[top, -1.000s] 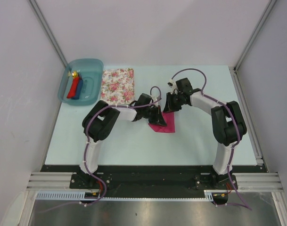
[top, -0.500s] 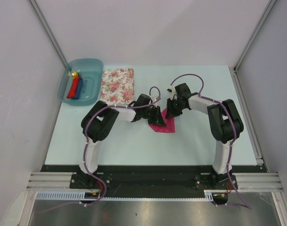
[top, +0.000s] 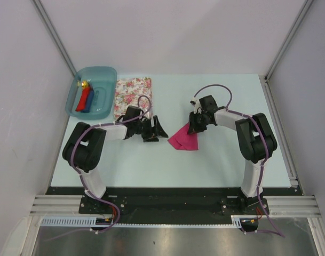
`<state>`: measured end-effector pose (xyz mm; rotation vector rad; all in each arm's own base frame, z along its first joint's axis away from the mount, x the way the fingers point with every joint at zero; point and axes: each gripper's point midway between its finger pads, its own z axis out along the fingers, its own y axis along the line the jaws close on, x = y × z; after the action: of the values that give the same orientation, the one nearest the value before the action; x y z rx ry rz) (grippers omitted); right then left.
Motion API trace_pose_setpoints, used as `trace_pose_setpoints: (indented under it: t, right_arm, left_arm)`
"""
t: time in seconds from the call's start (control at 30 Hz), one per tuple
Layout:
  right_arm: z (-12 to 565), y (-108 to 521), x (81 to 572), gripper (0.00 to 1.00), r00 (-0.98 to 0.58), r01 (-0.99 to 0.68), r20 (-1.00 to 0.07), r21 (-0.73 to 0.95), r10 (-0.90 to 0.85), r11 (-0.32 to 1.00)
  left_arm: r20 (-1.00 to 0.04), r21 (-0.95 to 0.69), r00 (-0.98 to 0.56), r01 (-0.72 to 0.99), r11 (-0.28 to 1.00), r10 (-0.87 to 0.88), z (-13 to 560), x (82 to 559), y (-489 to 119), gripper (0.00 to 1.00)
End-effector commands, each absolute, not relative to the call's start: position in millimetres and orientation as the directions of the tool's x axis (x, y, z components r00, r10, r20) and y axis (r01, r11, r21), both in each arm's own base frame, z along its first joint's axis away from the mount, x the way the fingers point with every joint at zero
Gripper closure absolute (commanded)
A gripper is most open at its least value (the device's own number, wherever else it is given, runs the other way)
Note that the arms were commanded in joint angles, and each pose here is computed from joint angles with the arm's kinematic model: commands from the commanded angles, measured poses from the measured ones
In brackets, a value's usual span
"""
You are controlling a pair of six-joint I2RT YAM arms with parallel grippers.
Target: Place the utensils on the paper napkin and roll it up
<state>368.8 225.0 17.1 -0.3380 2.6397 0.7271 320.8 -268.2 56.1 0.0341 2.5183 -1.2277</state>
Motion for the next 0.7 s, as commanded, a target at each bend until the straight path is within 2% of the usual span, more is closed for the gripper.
trace_pose_setpoints:
  t: [0.0,0.23,0.27,0.33,0.37,0.67]
  right_arm:
    - [-34,211,343,0.9,-0.935,-0.284,-0.314,0.377,-0.167,0.882]
    - [-36,210,341,0.91,-0.937,-0.28,-0.307,0.379,-0.165,0.882]
    - [-36,210,341,0.91,-0.937,-0.279,-0.307,0.377,-0.165,0.883]
    - [-36,211,342,0.91,-0.937,-0.28,-0.309,0.378,-0.165,0.882]
    - [-37,210,342,0.91,-0.937,-0.278,-0.308,0.377,-0.164,0.884]
    - [-39,211,342,0.91,-0.94,-0.271,-0.304,0.384,-0.156,0.883]
  left_arm:
    - [-0.279,-0.728,-0.955,0.142,0.671,-0.101,35,307,-254,0.21]
    - [-0.249,-0.78,-0.968,0.178,0.6,-0.036,18,306,-297,0.24]
    - [-0.215,-0.789,-0.976,0.151,0.596,-0.038,10,303,-302,0.24]
    - [-0.216,-0.811,-0.976,0.164,0.561,-0.028,11,304,-318,0.25]
    - [-0.177,-0.822,-0.983,0.127,0.556,-0.038,5,302,-323,0.25]
    - [-0.289,-0.834,-0.957,0.25,0.492,-0.003,18,335,-363,0.25]
